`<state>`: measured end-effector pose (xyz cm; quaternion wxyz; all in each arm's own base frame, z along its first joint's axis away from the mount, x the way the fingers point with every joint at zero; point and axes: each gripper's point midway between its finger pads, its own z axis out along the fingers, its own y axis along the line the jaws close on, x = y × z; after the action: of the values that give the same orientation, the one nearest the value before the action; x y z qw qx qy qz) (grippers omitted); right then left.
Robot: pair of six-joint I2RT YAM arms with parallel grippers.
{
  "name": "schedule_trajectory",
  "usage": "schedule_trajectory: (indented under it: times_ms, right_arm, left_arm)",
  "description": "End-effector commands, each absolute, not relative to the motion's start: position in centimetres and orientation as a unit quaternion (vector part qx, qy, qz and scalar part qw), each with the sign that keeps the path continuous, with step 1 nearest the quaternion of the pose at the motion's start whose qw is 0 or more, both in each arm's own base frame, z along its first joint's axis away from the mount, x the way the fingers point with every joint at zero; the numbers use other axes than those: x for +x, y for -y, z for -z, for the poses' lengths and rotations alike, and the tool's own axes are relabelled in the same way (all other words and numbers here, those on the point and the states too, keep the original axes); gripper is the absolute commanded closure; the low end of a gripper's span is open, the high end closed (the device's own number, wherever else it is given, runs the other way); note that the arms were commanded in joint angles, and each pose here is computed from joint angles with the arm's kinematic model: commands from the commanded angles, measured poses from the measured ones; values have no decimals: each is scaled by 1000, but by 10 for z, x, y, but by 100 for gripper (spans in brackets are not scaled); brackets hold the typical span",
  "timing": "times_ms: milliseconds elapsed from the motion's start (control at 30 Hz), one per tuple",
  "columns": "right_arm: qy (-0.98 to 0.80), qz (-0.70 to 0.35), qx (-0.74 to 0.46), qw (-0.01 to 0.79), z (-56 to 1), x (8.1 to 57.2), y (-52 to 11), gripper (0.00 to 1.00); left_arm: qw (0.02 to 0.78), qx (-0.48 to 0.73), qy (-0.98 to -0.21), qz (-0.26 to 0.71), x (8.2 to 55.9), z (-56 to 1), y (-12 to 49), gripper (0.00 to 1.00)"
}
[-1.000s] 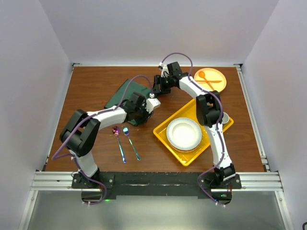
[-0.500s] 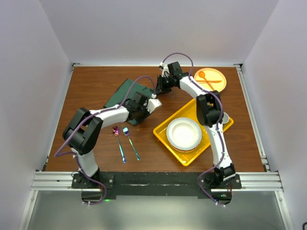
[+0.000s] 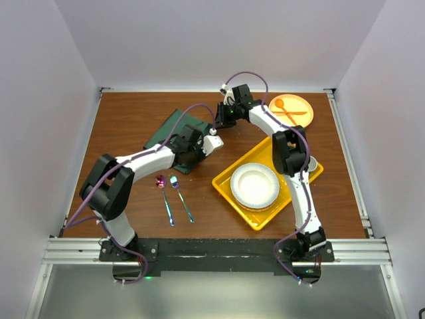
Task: Fold the napkin into a case and place the utensils inside
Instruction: Pick up the square-folded napkin from the center of the board.
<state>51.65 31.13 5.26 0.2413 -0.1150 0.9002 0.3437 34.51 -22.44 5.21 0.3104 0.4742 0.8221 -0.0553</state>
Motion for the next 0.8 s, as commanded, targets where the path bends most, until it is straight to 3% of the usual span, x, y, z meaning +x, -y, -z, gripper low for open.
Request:
schedule_trajectory:
  times_ms: [0, 67, 133, 500, 767]
  right_arm:
    - [-877, -366, -127, 282, -108, 520, -315, 84]
    - [-876, -368, -126, 285, -109, 521, -315, 95]
    - [-872, -375, -125, 287, -113, 521, -318, 100]
    - [-861, -399, -120, 293, -130, 521, -332, 100]
    - [-820, -498, -87, 268, -162, 509, -356, 100]
  left_arm:
    - [335, 482, -807, 65, 353, -79, 229, 100]
    - [337, 483, -806, 62, 356, -82, 226, 100]
    - [339, 483, -805, 58, 361, -88, 219, 100]
    - [339, 503, -794, 42, 365, -104, 204, 100]
    - [353, 528, -773, 4, 366, -138, 188, 100]
